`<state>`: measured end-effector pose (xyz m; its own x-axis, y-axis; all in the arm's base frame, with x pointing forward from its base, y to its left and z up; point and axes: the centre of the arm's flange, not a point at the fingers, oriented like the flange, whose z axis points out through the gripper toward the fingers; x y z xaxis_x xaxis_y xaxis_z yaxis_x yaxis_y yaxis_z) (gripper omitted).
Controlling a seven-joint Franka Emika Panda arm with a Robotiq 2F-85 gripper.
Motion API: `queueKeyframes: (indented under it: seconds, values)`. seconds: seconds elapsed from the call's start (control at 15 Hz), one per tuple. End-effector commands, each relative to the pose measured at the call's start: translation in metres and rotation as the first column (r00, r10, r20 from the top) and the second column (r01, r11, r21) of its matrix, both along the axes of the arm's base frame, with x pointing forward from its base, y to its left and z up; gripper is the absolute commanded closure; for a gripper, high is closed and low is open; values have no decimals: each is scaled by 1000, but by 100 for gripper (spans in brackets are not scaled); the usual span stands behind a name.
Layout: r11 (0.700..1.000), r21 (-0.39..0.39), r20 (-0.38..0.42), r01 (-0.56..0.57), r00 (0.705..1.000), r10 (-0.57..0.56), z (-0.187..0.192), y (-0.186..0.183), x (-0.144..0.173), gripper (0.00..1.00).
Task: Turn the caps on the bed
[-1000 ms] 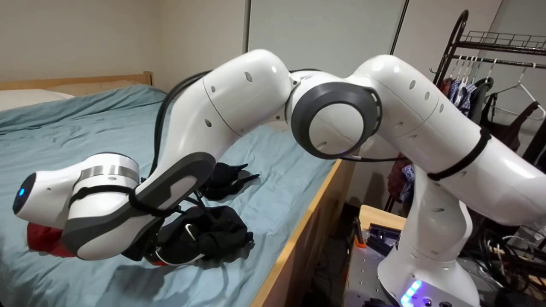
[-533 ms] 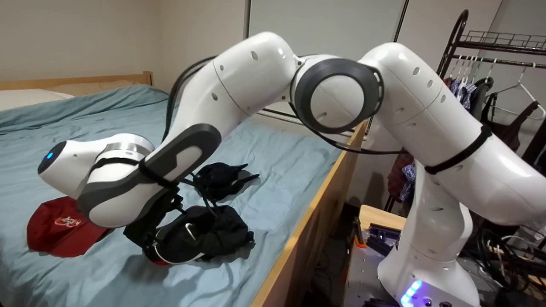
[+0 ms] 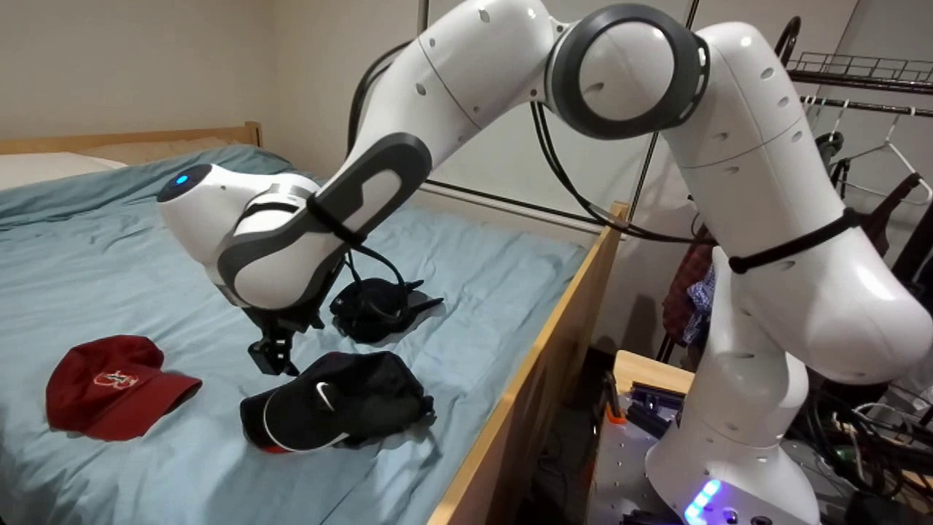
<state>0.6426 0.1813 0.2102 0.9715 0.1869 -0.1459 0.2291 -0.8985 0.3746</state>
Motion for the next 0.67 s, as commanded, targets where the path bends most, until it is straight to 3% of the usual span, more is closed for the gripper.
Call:
queueKeyframes:
  seconds: [0.0,0.27,0.53,0.6]
  values:
    - [982,103,-26,-160,986,164,18,-25,-14,0]
    - [924,173,-3,-340,938,346,9,-48,-6,0]
    - [834,244,8,-494,861,508,5,-69,-18,0]
    - [882,179,11,-436,897,441,-7,-59,0,0]
